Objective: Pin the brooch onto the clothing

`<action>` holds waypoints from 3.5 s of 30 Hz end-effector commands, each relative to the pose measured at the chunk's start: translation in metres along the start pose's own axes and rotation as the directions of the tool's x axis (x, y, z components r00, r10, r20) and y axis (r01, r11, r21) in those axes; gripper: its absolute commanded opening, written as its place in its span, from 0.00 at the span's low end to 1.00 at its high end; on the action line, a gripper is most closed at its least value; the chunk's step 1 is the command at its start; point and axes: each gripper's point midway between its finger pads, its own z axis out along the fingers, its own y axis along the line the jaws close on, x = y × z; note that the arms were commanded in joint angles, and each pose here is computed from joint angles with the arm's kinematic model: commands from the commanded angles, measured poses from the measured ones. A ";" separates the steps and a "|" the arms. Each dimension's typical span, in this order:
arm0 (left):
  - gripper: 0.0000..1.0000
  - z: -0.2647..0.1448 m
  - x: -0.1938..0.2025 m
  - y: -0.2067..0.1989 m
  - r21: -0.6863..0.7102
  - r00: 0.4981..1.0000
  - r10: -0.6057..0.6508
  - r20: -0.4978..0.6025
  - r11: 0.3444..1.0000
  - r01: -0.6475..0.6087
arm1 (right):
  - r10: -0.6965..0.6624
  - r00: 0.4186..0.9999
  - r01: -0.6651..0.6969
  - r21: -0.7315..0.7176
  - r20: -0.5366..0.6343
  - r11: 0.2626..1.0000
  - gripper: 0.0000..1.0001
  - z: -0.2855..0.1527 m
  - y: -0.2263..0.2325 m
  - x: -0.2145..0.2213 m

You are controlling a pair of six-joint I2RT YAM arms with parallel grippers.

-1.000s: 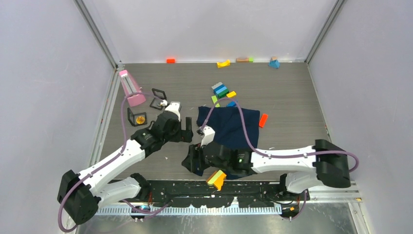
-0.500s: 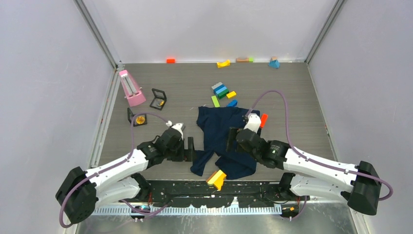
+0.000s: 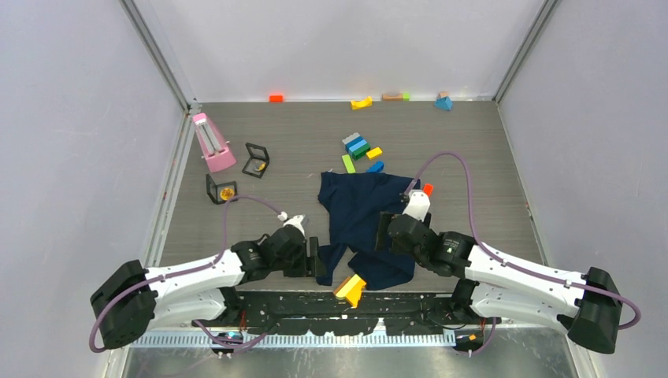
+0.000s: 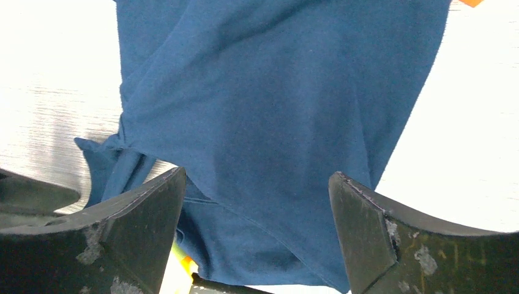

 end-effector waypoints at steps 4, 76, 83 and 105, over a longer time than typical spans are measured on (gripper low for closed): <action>0.62 -0.003 0.000 -0.019 0.053 0.996 -0.075 0.052 0.996 0.072 | 0.018 0.998 -0.021 0.050 0.062 0.999 0.92 -0.006 -0.012 -0.014; 0.00 -0.113 -0.215 -0.030 -0.352 0.749 0.625 0.218 0.766 -0.537 | 0.369 0.916 -0.386 -0.094 -0.157 0.918 0.26 0.041 -0.003 0.045; 0.00 -0.179 -0.272 -0.038 -0.449 0.737 0.563 0.374 0.805 -0.387 | 0.066 0.982 -0.091 0.135 0.176 0.987 0.00 -0.013 -0.031 -0.127; 0.00 -0.187 -0.253 -0.023 -0.461 0.649 0.631 0.425 0.768 -0.445 | 0.125 0.931 -0.196 0.182 0.342 0.963 0.81 -0.056 -0.057 -0.164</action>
